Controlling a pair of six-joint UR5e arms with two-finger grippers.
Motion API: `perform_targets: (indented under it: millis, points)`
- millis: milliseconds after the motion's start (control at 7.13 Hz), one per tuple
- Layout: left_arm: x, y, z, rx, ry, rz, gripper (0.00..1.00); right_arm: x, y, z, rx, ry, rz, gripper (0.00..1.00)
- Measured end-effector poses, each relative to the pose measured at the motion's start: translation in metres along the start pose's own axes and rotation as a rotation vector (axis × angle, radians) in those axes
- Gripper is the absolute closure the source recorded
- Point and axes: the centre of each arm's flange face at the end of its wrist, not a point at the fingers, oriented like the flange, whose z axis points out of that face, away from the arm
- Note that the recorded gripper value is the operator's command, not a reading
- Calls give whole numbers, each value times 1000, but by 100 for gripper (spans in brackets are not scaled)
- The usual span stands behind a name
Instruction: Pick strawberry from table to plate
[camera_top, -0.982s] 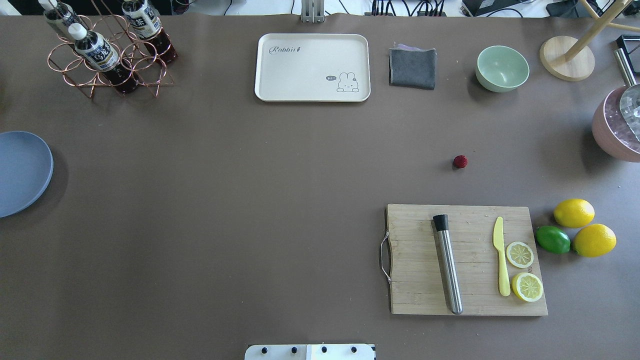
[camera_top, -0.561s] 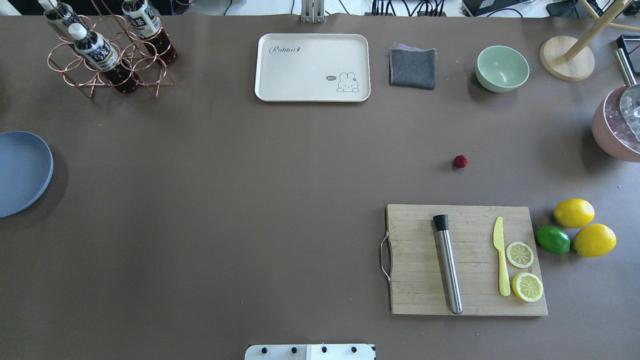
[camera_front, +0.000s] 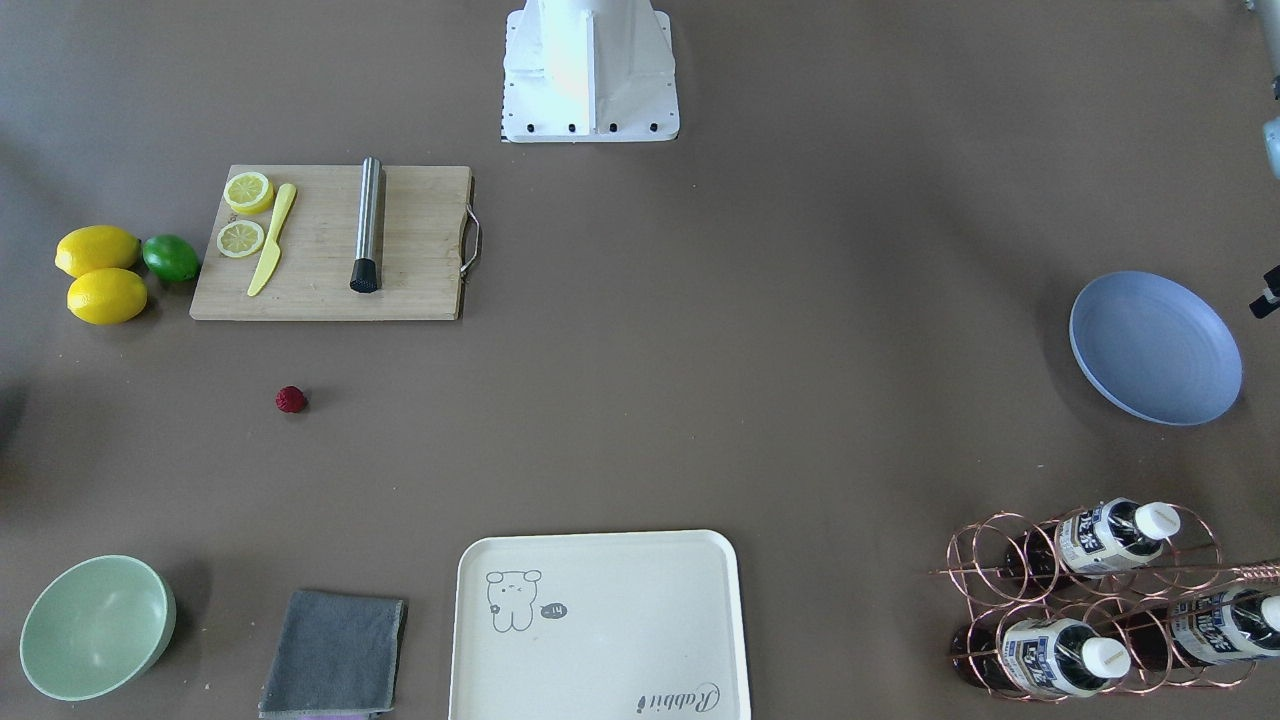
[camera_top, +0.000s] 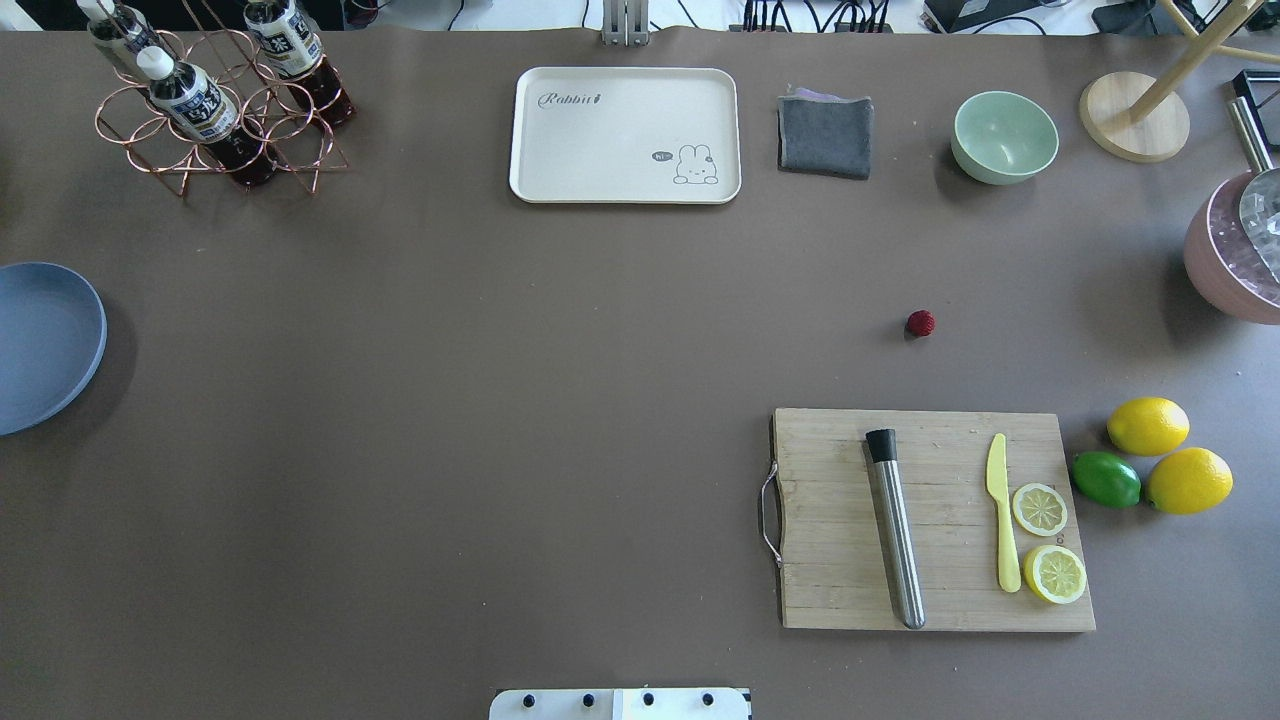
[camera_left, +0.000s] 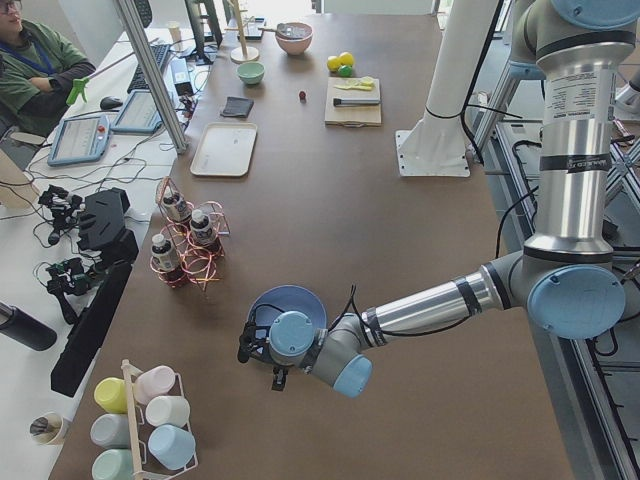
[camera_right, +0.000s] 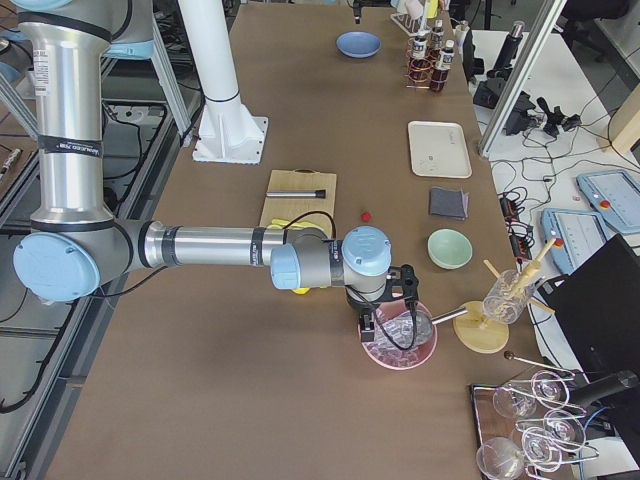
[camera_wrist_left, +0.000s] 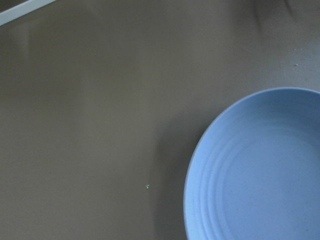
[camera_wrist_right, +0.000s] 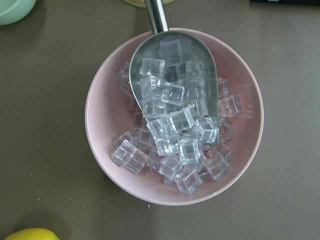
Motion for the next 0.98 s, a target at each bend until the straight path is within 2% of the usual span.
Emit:
perform_targets:
  millis: [701, 841, 982]
  points:
    - [24, -5, 44, -67, 19, 39, 3, -3, 0, 3, -5, 0, 17, 0]
    - [24, -3, 47, -75, 19, 39, 7, -4, -1, 2, -4, 1, 16, 0]
    - [23, -1, 49, -80, 17, 38, 31, -5, -1, 1, -1, 1, 15, 0]
